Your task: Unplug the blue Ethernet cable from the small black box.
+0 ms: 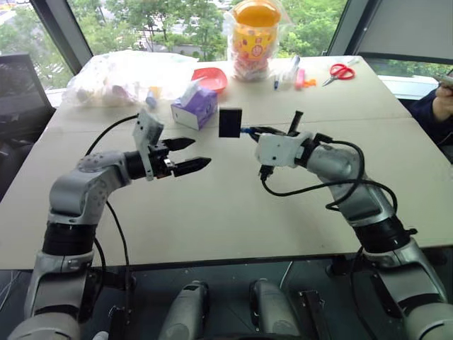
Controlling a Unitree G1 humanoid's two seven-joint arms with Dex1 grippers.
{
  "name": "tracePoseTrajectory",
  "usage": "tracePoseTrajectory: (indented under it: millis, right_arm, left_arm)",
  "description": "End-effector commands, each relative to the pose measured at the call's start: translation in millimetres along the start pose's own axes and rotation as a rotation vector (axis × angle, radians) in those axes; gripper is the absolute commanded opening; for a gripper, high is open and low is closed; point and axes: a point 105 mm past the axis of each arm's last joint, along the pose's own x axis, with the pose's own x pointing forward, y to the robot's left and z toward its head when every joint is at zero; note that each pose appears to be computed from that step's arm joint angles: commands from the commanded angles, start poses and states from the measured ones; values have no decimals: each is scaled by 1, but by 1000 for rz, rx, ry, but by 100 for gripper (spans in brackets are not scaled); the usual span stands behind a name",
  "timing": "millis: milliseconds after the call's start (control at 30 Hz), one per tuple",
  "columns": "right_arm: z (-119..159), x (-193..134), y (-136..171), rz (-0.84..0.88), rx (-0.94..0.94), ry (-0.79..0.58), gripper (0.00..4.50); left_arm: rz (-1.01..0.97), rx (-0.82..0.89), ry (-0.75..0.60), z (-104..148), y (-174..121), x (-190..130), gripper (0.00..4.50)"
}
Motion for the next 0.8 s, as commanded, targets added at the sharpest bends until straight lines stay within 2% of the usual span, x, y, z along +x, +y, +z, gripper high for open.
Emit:
tracePoseTrajectory:
  millis: [33,133,433,500,567,767,800]
  right_arm:
    - [18,-7,-10,-69,-84,-61,6]
    - [25,-12,-2,-55,-141,-90,6]
    - [33,-20,4,-29,-146,-119,6]
    - [36,-21,4,-20,-140,-129,0]
    - [39,-22,4,-12,-143,-137,0]
    - [45,-22,4,-4,-146,-151,0]
    - [46,-21,3,-4,-146,-154,0]
  left_arm:
    - [-89,-23,-40,19,-10,3,450]
    - [-129,-28,-44,24,-11,8,450]
    - [-160,-27,-77,30,-9,15,450]
    - [-170,-26,-75,28,-10,17,398]
    - [-179,-27,-75,26,-11,18,327]
    - [-205,-29,-62,23,-15,20,51]
    - [-208,-27,-56,21,-15,20,48]
